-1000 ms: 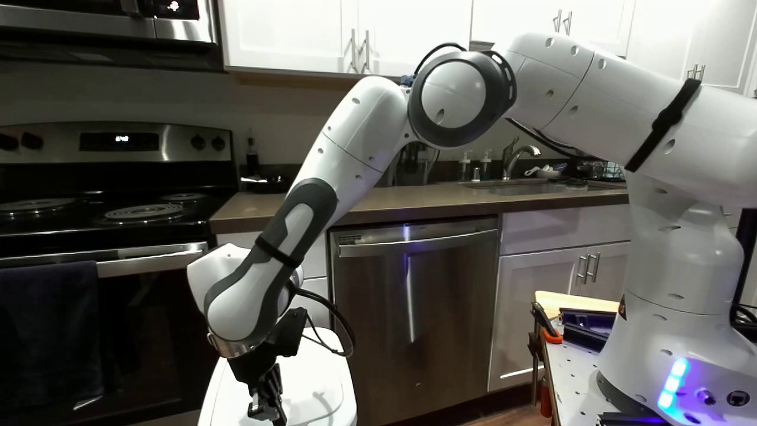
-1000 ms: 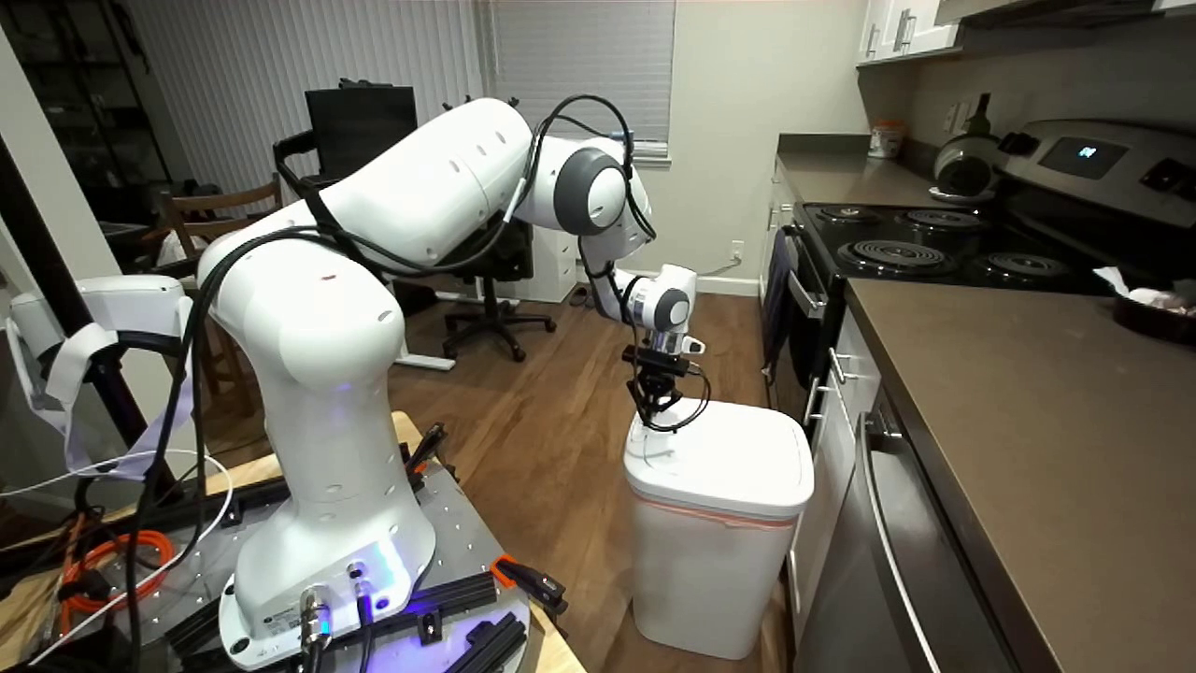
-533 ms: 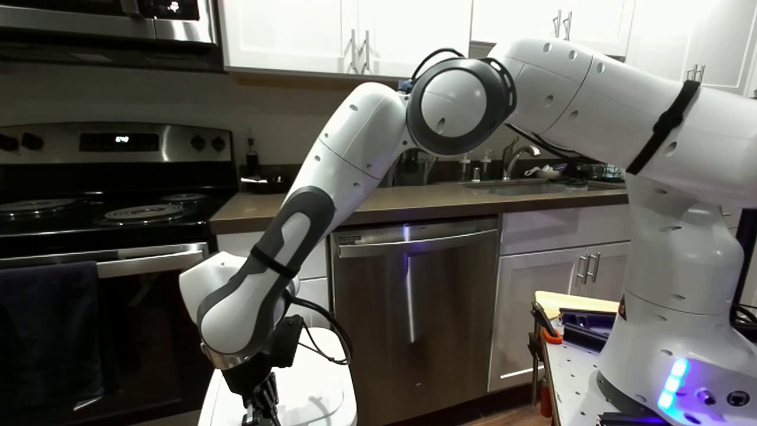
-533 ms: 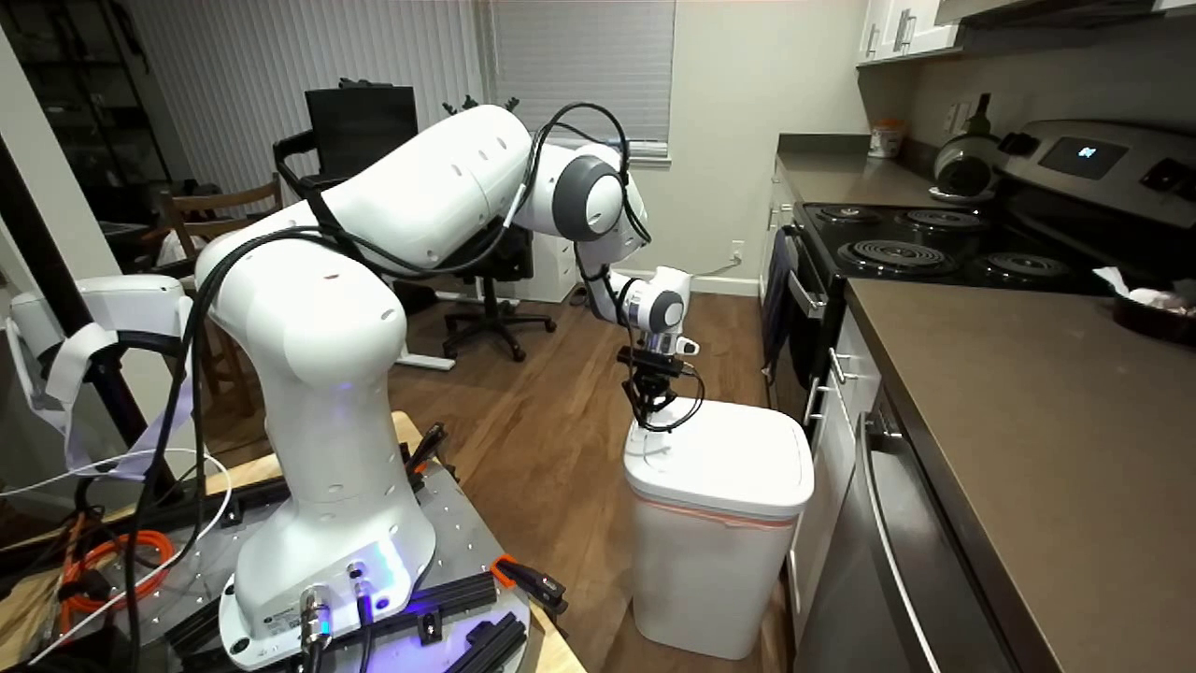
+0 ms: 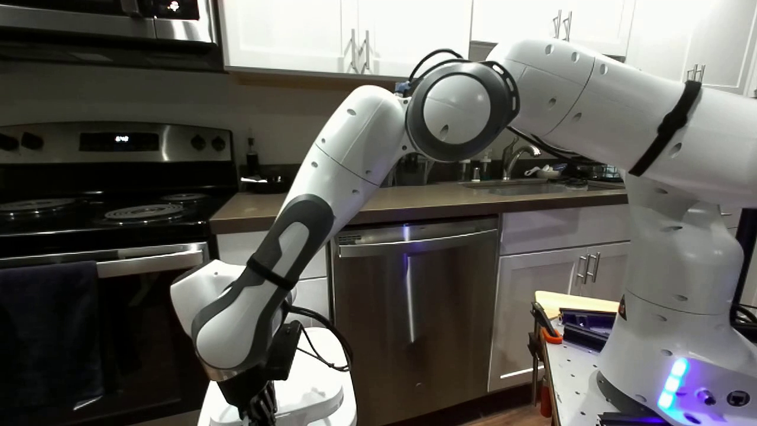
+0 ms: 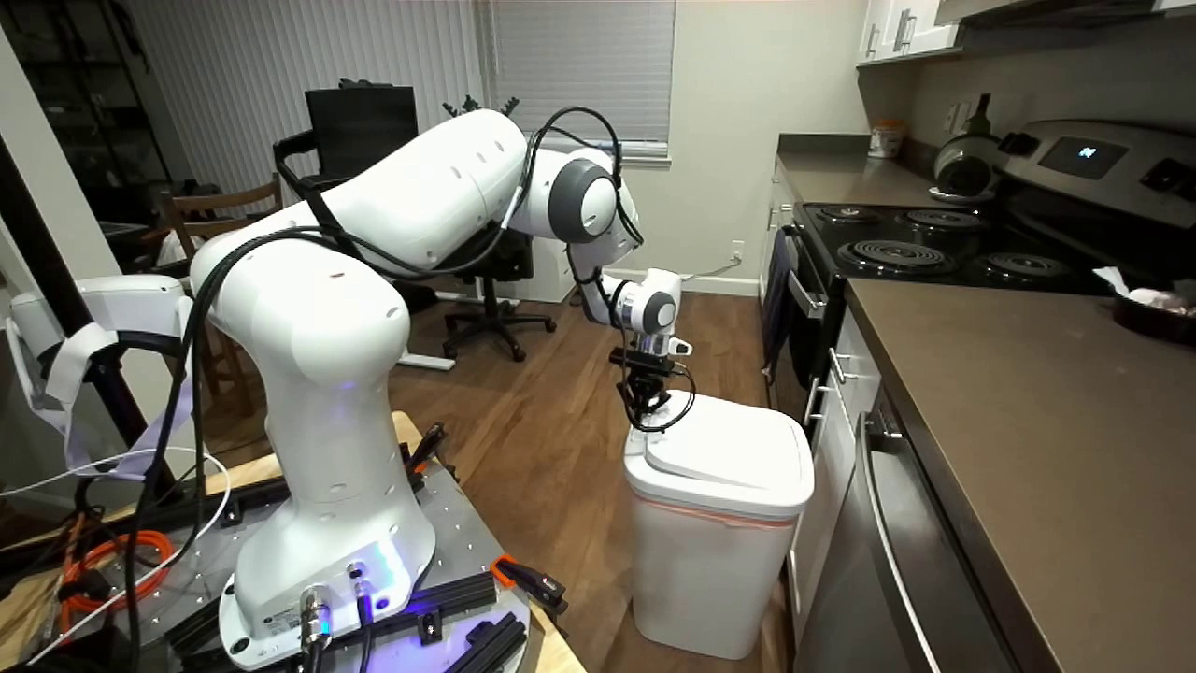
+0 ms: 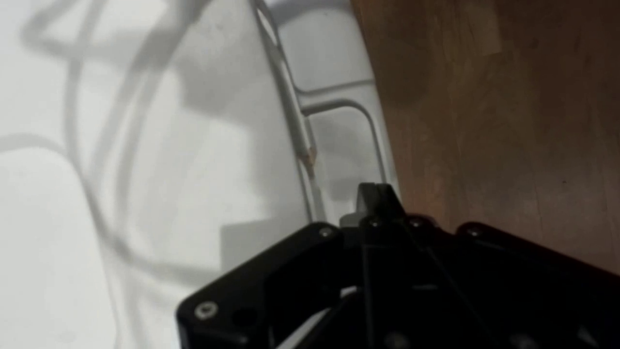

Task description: Open the landfill bin

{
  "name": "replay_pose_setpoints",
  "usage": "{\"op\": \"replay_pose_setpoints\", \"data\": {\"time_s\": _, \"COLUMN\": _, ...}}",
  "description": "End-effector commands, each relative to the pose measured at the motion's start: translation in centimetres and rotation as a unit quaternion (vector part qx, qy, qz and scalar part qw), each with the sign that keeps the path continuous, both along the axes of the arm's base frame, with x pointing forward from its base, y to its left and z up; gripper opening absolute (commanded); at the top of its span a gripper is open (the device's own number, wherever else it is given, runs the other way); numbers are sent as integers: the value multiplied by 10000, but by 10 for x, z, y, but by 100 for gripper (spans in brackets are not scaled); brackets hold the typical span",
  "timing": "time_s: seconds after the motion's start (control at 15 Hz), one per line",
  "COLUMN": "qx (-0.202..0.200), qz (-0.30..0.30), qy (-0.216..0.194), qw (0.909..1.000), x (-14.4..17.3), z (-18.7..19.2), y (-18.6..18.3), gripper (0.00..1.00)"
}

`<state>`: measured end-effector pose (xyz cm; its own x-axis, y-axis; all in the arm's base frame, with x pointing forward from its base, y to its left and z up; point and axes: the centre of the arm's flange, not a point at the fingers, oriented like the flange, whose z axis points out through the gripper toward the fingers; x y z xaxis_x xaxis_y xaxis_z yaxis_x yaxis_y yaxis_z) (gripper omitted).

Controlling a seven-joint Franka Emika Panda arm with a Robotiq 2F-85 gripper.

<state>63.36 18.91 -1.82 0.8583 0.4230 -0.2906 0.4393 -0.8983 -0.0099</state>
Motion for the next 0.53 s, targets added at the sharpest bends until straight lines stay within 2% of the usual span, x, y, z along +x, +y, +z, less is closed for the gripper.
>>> {"op": "replay_pose_setpoints", "data": {"time_s": 0.0, "qx": -370, "qz": -34, "qy": -161, "qw": 9992, "x": 4, "z": -16, "y": 6, "gripper": 3}}
{"op": "replay_pose_setpoints", "data": {"time_s": 0.27, "qx": -843, "qz": 41, "qy": -594, "qw": 9947, "x": -9, "z": 12, "y": 23, "gripper": 3}}
{"op": "replay_pose_setpoints", "data": {"time_s": 0.47, "qx": -1303, "qz": 158, "qy": -689, "qw": 9889, "x": -12, "z": 40, "y": 39, "gripper": 3}}
